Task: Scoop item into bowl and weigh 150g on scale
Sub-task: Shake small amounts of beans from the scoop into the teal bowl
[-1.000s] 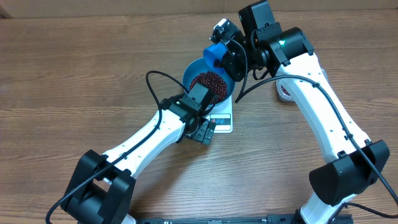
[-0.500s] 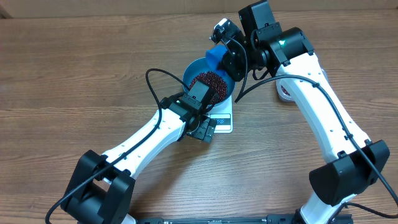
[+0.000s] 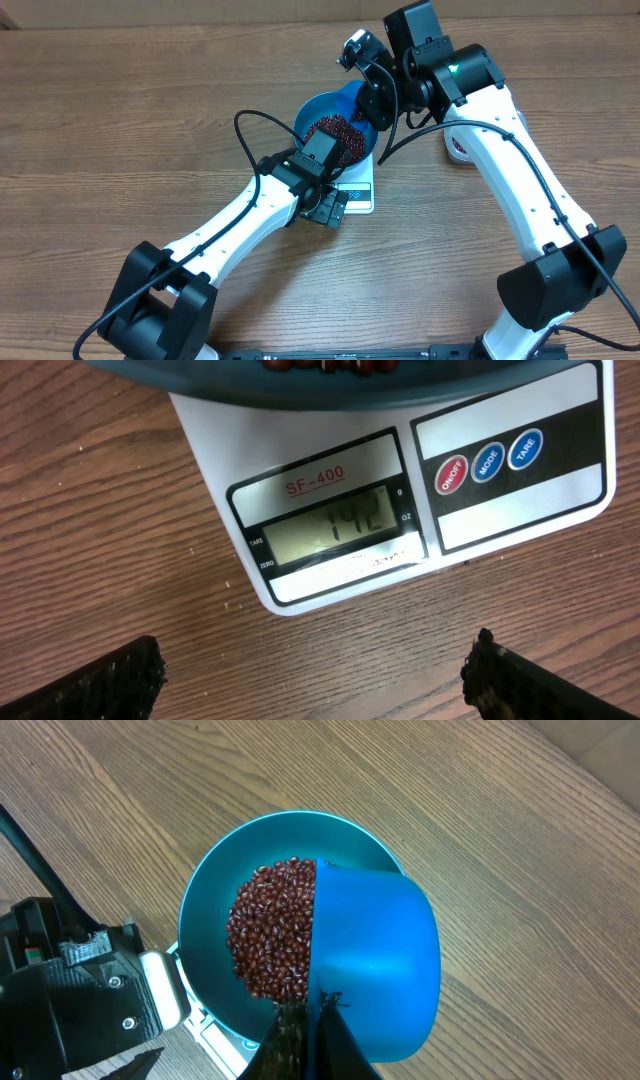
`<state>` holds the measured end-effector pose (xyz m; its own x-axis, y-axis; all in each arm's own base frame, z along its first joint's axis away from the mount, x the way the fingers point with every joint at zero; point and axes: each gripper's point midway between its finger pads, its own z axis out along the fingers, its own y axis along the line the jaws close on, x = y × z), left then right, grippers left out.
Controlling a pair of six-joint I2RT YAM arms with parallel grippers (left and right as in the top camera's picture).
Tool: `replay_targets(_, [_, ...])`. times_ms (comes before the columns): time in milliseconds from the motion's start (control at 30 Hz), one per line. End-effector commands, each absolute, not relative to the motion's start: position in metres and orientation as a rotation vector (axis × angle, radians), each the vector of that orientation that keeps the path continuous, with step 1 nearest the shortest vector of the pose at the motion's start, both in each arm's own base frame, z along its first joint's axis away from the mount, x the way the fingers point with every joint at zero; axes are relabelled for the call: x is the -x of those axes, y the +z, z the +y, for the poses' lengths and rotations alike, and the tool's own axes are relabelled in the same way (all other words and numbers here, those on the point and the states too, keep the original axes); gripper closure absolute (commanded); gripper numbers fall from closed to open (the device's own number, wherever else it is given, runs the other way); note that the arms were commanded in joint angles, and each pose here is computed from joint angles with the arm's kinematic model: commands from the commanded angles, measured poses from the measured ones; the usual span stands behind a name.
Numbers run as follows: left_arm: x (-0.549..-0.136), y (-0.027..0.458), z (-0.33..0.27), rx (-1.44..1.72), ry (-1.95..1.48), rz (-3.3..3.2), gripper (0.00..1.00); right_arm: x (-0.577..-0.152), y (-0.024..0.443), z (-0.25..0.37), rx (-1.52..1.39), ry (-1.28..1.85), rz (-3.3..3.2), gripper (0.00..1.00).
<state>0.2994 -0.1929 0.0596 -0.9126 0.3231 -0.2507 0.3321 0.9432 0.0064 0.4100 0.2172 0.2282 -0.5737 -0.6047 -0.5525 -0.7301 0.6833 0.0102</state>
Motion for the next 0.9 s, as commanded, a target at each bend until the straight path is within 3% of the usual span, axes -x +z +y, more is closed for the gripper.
replay_targets(0, [-0.308, 0.073, -0.196, -0.468, -0.06, 2.805, 0.0, -0.413, 0.242, 0.222, 1.021, 0.336, 2.337, 0.96])
replay_targets(500, [-0.308, 0.073, -0.196, -0.468, -0.06, 2.805, 0.0, -0.426, 0.251, 0.228, 1.013, 0.328, 2.264, 0.96])
replay_targets(867, [-0.308, 0.073, -0.196, -0.468, -0.06, 2.805, 0.0, -0.415, 0.249, 0.234, 1.192, 0.338, 2.192, 0.96])
